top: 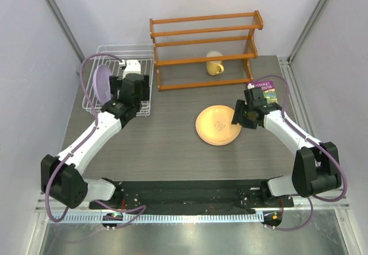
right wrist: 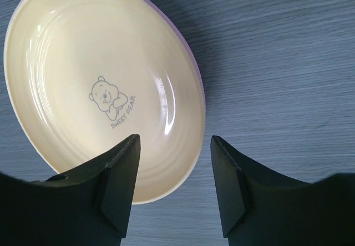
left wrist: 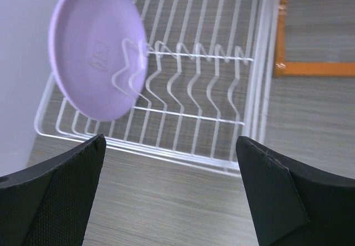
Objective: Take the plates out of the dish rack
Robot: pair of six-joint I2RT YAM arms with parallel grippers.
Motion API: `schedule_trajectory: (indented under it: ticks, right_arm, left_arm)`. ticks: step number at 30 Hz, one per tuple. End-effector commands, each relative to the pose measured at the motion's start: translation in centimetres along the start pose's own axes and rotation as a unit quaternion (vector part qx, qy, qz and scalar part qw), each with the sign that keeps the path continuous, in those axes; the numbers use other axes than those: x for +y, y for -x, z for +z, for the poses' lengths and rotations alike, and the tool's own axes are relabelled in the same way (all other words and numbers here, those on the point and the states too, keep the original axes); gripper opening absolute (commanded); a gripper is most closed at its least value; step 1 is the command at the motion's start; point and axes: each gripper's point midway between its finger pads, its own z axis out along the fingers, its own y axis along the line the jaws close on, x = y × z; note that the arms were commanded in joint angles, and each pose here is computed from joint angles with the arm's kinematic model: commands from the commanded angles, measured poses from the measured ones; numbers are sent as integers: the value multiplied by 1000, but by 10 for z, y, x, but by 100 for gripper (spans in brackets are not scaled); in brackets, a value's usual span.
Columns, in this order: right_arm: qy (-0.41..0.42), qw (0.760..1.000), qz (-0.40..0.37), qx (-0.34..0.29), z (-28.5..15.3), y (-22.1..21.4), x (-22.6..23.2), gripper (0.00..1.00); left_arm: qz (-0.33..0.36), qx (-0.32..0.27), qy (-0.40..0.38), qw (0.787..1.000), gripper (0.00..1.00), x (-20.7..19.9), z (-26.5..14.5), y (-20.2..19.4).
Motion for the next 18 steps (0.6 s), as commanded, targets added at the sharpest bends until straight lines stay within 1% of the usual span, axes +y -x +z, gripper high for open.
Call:
schedule_trajectory:
  ticks: [1,4,5,7,8,14,18]
  right_arm:
    - [-9,999,-16,-38,-15,22,-1,60]
    - [-32,998,-25,-57,-27,31,-9,61]
    - [-38,997,-26,-63,-31,33,-11,63]
    - [-39,996,-31,-72,-35,38,-11,64]
    - [-40,996,-31,-74,-35,39,-12,65]
    - [-41,997,-35,-57,-27,35,-11,66]
    - [-40,998,-38,-44,-18,32,-11,65]
  left_arm:
    - [-11,-27,82,996,99,37,17,29]
    - [1,-19,141,990,99,65,34,31]
    - [-1,-18,160,987,99,77,39,31]
    - [-2,-16,175,985,99,87,49,32]
    - [-2,-13,188,982,99,98,53,32]
    - [-11,6,220,975,100,128,81,22]
    - [-22,18,222,975,99,135,95,13]
